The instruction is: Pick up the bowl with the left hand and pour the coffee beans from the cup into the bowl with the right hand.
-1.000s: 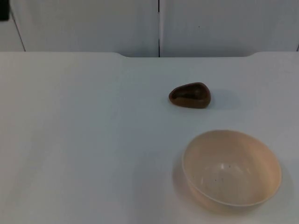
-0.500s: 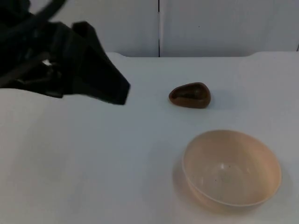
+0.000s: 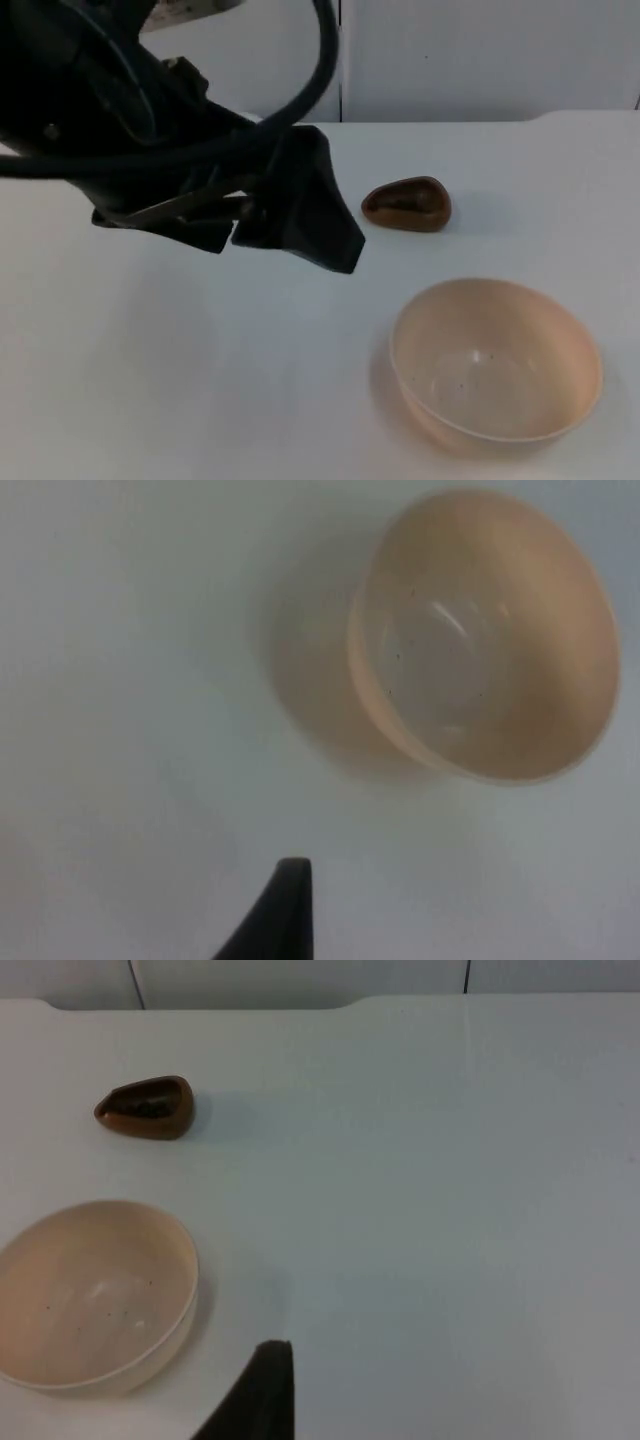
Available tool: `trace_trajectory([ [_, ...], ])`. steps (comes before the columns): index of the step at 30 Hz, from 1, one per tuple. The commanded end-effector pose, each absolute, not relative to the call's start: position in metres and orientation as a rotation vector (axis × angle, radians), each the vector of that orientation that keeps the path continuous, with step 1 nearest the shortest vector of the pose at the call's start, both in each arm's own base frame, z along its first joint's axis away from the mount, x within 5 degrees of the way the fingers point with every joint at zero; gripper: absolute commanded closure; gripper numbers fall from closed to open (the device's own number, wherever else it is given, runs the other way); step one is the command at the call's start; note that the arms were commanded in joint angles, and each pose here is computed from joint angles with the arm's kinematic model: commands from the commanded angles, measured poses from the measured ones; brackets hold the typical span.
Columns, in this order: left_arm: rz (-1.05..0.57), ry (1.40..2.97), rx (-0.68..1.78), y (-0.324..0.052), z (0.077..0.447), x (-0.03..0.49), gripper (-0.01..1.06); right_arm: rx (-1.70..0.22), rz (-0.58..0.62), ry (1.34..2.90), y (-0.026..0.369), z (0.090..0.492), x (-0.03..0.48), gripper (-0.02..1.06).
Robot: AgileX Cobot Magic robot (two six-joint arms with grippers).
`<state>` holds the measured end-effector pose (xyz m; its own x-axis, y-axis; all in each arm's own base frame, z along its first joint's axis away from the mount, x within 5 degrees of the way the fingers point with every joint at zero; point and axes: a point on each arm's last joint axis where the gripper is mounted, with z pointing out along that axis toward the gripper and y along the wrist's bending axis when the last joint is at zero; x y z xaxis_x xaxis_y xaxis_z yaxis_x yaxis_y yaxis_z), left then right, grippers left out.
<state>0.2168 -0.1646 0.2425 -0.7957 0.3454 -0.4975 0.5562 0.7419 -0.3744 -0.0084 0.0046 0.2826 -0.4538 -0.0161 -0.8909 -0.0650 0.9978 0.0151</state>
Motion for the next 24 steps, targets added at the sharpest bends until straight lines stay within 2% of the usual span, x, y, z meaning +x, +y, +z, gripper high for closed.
trace_trajectory([
  [1,-0.74,2.55,0.672,-0.173,0.24,0.226,0.08,-0.05,0.049,2.046,0.004,0.28,-0.008,-0.01],
  [17,-0.709,2.705,0.558,-0.19,0.189,0.26,0.08,-0.05,0.049,2.046,0.004,0.28,-0.008,-0.01],
  [24,-0.701,2.72,0.476,-0.201,0.168,0.266,0.08,-0.05,0.049,2.046,0.004,0.28,-0.008,-0.01],
])
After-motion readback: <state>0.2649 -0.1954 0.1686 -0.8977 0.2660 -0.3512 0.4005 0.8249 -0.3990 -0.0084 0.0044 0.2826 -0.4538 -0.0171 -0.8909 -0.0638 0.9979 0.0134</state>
